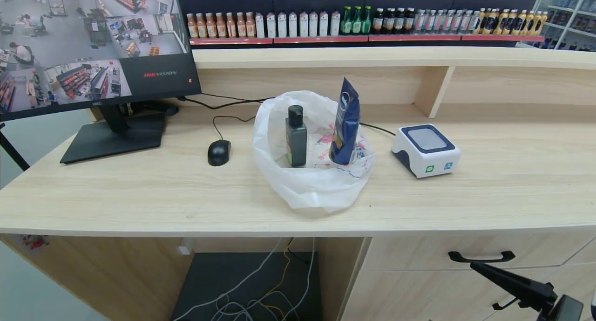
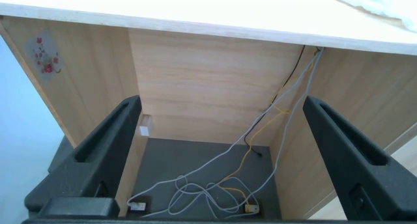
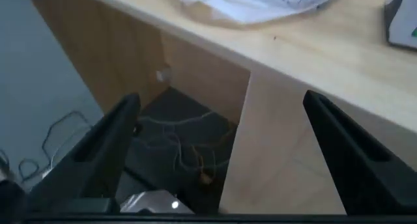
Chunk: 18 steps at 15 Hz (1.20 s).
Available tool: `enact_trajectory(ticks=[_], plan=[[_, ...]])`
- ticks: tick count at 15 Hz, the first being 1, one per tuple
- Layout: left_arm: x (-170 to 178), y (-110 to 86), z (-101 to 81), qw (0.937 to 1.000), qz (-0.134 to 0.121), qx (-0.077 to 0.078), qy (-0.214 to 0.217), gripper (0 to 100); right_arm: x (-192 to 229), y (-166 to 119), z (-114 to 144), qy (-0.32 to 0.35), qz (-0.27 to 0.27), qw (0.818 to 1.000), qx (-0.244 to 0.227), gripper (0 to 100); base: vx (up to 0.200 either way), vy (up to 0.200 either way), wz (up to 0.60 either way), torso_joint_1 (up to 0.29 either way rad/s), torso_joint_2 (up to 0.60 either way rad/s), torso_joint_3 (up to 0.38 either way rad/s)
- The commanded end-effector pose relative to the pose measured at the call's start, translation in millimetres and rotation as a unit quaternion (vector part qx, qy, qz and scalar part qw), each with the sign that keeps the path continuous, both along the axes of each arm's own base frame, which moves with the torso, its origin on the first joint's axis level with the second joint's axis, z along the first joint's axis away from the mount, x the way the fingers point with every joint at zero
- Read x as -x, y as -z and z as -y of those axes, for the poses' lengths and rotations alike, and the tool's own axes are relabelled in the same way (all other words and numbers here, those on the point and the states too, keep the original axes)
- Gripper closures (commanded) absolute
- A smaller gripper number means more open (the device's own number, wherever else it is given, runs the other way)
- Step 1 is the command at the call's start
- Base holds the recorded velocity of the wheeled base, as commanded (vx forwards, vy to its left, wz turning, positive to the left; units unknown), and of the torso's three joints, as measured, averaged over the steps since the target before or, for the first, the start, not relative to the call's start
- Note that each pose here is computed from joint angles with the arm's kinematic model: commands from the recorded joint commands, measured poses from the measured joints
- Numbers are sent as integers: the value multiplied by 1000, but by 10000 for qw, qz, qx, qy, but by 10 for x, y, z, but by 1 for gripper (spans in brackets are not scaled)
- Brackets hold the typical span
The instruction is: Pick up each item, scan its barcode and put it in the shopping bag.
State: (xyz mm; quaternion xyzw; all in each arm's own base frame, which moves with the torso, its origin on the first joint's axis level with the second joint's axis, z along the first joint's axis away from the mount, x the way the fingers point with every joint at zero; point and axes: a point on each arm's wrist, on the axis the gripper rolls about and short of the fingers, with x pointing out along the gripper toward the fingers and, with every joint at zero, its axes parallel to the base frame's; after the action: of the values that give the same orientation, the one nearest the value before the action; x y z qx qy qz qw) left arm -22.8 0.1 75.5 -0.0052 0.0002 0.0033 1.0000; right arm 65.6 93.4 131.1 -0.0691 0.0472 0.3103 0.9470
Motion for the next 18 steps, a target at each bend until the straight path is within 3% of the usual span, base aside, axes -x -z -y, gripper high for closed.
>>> enact_trajectory(ticks=[1,3,4,9,10,12,14,17,18], plan=[[0,0,0,10000,2,2,-5,0,370,133,522,-738,-282,9968,80,0,0,0,0,0,0,0],[0,0,0,10000,2,2,-5,0,594,360,901,-1535,-83,9876,324,0,0,0,0,0,0,0],[0,0,0,10000,2,2,-5,0,669,440,1051,-1612,20,9865,278,0,0,0,0,0,0,0],[0,0,0,10000,2,-6,-5,0,709,402,1111,-1764,-123,9840,205,0,0,0,0,0,0,0],[0,0,0,10000,2,-6,-5,0,712,404,1103,-1433,-382,9889,28,0,0,0,0,0,0,0],[0,0,0,10000,2,2,-5,0,709,398,1068,-928,-439,9945,231,0,0,0,0,0,0,0],[0,0,0,10000,2,2,2,0,689,388,1010,274,-693,9962,440,0,0,0,0,0,0,0],[0,0,0,10000,2,2,-5,0,710,388,996,2047,-765,9753,331,0,0,0,0,0,0,0],[0,0,0,10000,2,2,-5,0,718,388,993,2367,-756,9682,293,0,0,0,0,0,0,0]])
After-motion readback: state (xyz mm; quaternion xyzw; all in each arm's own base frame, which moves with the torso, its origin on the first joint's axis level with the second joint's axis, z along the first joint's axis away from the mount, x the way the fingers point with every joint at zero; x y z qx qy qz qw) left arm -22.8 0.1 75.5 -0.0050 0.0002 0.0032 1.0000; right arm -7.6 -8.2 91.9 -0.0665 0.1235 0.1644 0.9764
